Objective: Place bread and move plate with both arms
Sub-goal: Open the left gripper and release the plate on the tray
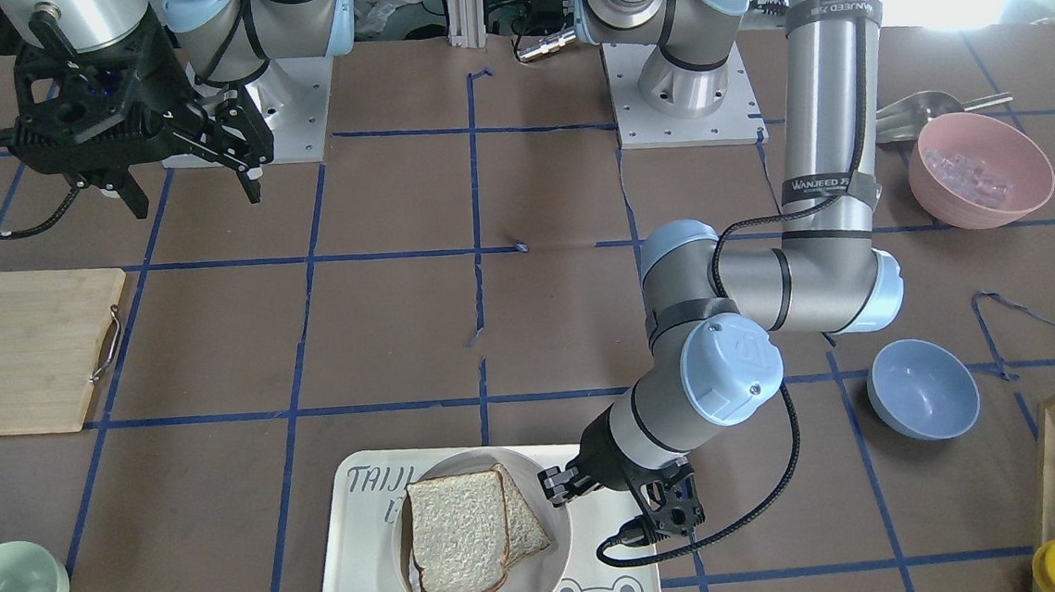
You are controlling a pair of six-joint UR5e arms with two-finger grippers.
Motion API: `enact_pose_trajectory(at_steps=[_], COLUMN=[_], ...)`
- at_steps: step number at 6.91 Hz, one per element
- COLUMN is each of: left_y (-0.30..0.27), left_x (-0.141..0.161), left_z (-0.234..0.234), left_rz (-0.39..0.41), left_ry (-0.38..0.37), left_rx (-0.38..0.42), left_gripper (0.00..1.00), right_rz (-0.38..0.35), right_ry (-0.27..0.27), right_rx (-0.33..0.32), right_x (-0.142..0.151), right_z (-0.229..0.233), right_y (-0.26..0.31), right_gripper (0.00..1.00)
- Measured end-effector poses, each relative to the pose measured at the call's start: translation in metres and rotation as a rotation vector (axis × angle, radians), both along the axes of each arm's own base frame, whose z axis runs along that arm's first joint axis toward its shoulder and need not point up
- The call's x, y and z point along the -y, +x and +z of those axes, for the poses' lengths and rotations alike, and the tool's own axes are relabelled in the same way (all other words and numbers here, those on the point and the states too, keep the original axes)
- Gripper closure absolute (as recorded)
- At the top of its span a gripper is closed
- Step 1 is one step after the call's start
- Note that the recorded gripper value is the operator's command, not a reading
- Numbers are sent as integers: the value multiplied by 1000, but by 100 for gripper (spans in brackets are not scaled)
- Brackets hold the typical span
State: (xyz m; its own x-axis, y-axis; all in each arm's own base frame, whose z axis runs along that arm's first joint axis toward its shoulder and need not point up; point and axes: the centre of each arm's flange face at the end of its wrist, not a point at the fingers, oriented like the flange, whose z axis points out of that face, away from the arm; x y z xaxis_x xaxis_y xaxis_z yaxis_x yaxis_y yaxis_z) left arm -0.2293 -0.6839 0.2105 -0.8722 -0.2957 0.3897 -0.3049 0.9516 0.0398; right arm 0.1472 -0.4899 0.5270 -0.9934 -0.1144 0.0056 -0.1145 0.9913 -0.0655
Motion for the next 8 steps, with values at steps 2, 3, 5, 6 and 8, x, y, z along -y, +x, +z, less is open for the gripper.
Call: enact_pose_trajectory(at_steps=[2, 3, 5, 6, 8], left_y=[1, 2, 4, 5, 7], left_x=[2, 2, -3, -12, -45], left_z=[-11, -9, 15, 39, 111], left_rz=[3, 3, 3, 4, 1], left_ry=[14, 11, -9, -12, 33], left_rx=[3, 7, 19, 25, 33], left_gripper=[45, 10, 0, 0, 0], right_rz=[0, 0, 0, 0, -1], right_ry=[0, 0, 0, 0, 0], right_rx=[0, 0, 0, 0, 0], right_x=[0, 0, 0, 0, 0], right_z=[0, 0, 0, 0, 0], right_y=[0, 0, 0, 0, 0], right_gripper=[0, 0, 0, 0, 0])
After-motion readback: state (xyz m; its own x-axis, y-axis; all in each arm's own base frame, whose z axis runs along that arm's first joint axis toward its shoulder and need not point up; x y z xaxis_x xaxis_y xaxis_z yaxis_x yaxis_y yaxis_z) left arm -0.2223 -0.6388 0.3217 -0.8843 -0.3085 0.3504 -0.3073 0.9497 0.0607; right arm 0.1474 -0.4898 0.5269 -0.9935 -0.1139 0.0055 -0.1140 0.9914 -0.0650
